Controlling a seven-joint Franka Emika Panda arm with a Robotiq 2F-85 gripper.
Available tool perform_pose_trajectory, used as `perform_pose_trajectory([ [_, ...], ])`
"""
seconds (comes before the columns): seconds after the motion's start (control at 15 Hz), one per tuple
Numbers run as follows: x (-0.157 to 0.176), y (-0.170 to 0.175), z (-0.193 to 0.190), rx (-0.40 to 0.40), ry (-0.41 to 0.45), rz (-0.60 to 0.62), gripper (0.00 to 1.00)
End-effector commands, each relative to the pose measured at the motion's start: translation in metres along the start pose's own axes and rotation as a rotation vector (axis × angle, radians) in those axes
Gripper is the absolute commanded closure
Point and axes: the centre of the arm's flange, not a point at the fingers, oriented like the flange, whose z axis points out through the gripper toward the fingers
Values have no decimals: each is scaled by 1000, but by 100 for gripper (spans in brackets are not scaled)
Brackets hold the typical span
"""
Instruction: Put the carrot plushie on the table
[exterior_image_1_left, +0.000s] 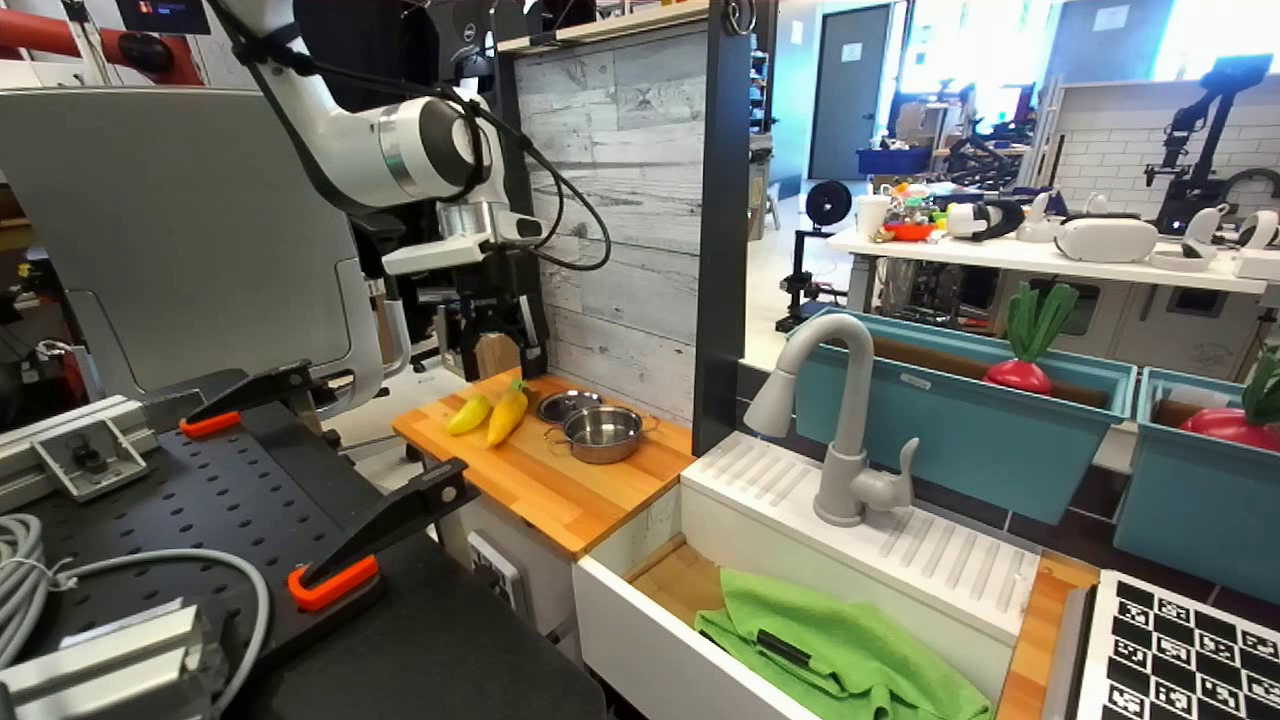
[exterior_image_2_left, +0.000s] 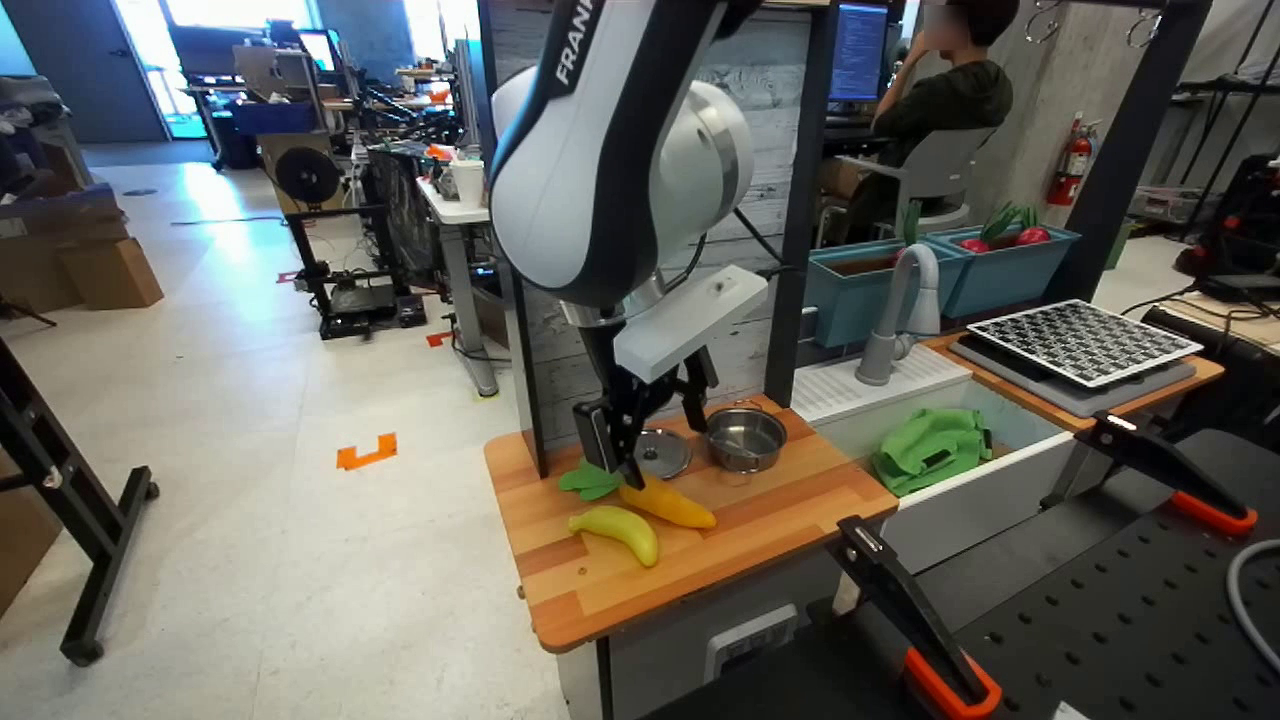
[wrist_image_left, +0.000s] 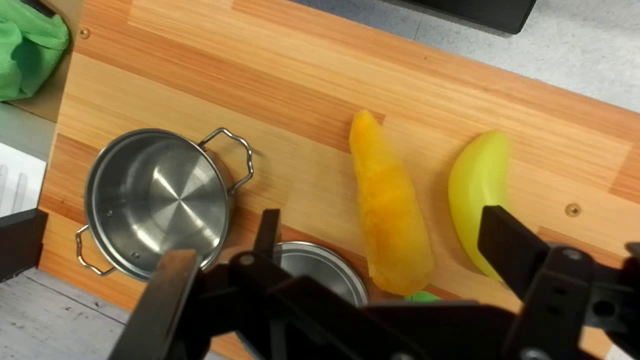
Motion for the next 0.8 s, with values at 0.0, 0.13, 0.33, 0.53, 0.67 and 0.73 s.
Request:
perform_pose_trajectory([
  [0.0, -44, 12, -44, 16, 51, 1, 0],
  [0.13, -62, 19, -59, 16, 70, 3, 0],
  [0.33, -39, 14, -51, 15, 41, 11, 0],
  [0.53, -51, 18, -58, 19, 42, 15, 0],
  [0.67, -52, 17, -56, 20, 40, 14, 0],
  [0.73, -52, 17, -56, 20, 39, 14, 0],
])
